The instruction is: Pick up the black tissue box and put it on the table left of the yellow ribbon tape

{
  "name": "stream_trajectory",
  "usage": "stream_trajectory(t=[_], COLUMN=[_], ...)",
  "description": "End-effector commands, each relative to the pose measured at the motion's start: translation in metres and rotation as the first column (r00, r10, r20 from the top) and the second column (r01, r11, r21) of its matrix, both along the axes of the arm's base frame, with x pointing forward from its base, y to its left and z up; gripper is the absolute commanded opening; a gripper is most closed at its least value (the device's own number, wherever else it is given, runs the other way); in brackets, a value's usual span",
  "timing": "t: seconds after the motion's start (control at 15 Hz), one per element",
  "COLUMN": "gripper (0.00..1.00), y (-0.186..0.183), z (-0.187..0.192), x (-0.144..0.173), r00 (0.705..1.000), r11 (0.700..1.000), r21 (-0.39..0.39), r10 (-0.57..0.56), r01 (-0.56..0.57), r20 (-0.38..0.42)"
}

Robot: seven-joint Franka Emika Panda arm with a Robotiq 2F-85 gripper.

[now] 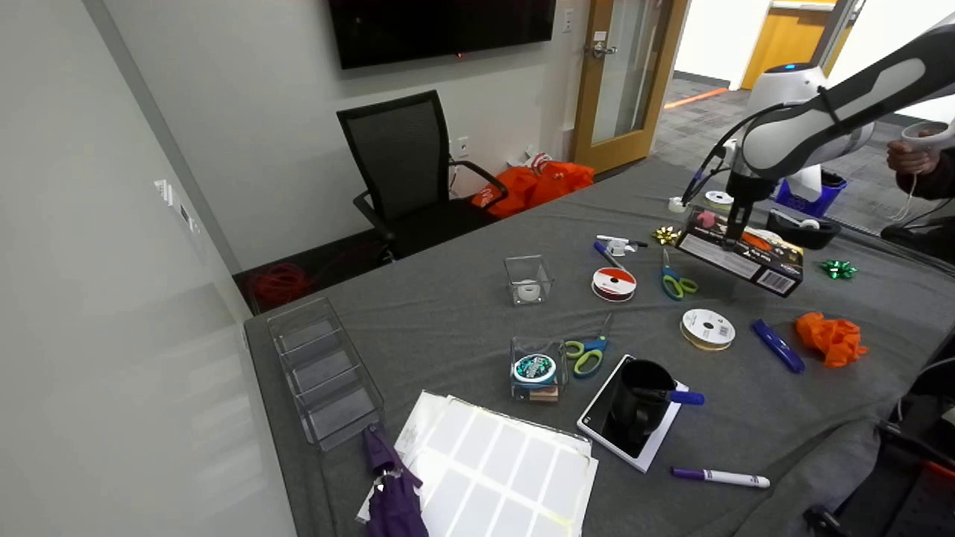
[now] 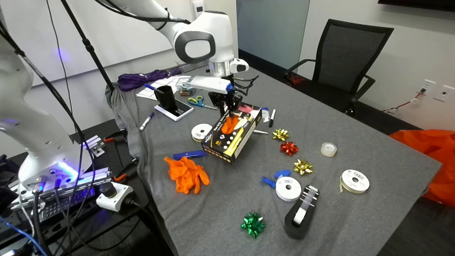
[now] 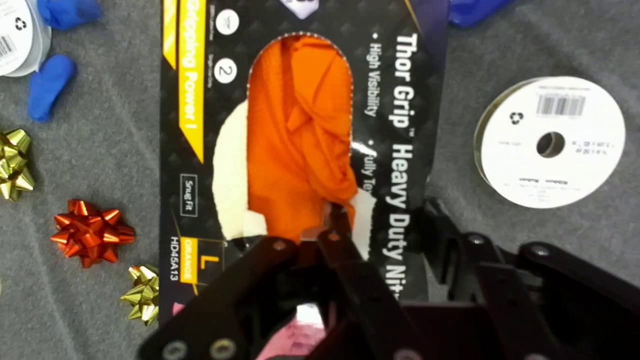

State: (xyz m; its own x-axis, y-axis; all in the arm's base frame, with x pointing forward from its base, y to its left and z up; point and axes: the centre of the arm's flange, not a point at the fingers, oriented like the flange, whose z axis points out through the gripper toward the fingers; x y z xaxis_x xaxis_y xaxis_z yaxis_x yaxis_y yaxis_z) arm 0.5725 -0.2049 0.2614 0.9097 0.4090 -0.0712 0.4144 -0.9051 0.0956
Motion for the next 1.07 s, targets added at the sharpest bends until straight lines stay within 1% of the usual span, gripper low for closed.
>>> stream_trajectory(t=[0.0, 0.2, 0.47, 0.73, 1.0], gripper=[0.14, 0.14, 0.14, 0.14, 0.14], y=[0.035, 0.055, 0.061, 0.064, 0.075], z=[0.024, 0.018, 0.007, 0.002, 0.005], x=[0.003, -0.008, -0.037, -0.064, -0.072], r00=[0.995, 0.982, 0.958, 0.950, 0.942], r11=[0.996, 0.986, 0.973, 0.969, 0.953], r21=[0.009, 0.007, -0.007, 0.029, 0.102], r10=[-0.090, -0.163, -0.227, -0.236, -0.261], r01=[0.091, 0.164, 0.230, 0.247, 0.286], r20=[-0.040, -0.095, -0.174, -0.205, -0.210])
